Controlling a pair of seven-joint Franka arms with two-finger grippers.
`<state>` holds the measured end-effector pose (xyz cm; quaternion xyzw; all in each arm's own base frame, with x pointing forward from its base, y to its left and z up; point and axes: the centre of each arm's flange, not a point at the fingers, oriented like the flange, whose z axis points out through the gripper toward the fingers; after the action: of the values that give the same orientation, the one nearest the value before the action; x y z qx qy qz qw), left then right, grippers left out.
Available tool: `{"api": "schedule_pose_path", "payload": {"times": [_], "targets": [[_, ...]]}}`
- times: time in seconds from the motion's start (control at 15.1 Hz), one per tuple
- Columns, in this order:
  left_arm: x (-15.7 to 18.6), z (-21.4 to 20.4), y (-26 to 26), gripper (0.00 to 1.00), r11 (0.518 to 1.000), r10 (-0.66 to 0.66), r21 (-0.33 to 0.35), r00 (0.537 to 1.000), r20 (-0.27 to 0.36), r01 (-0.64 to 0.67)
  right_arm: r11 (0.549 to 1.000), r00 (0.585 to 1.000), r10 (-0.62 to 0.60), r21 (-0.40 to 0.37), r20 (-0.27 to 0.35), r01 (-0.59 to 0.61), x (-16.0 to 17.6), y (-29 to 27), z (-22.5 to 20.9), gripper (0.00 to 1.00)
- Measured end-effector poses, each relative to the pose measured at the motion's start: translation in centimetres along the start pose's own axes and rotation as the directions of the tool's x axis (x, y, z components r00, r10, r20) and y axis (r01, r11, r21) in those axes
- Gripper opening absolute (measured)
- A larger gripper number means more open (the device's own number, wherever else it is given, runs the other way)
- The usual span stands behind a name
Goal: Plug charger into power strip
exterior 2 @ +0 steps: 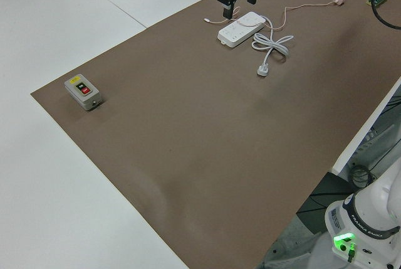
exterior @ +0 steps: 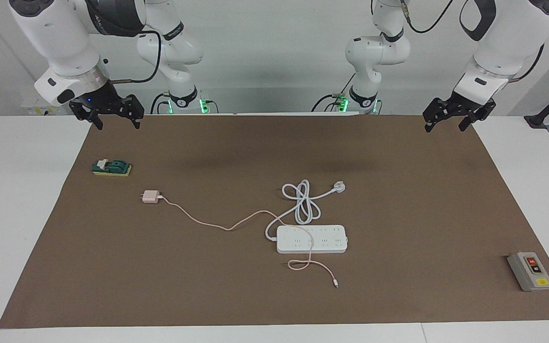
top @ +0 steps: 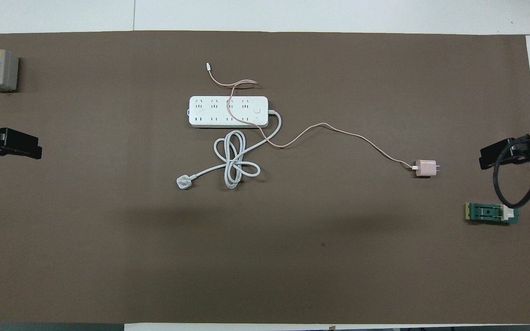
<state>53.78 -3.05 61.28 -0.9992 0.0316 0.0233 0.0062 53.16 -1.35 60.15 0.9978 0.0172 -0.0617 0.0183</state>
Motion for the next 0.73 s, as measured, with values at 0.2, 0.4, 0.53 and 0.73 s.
{"api": "schedule_pose_path", "payload": {"times": [0.2,0.4,0.53,0.73], "targets": [[0.0,0.0,-0.3,1.0,0.999,-0.03,-0.037,1.0,0.001,0.03,1.0,1.0,0.0,0.0,0.0,0.0,0.0,0.0,0.0,1.0],[-0.2,-0.1,-2.4,1.0,0.993,-0.08,-0.082,0.997,0.001,0.08,1.0,1.0,-0.002,-0.001,-0.011,0.002,0.1,-0.1,-0.1,1.0],[-0.2,-0.2,-2.7,1.0,0.993,-0.085,-0.082,0.996,-0.001,0.084,1.0,1.0,-0.002,-0.002,-0.03,0.002,0.1,-0.1,-0.6,1.0],[-0.1,-0.3,-2.2,1.0,0.994,-0.076,-0.08,0.997,-0.004,0.076,1.0,1.0,-0.002,-0.003,-0.03,0.002,-0.1,-0.2,-0.8,1.0]]}}
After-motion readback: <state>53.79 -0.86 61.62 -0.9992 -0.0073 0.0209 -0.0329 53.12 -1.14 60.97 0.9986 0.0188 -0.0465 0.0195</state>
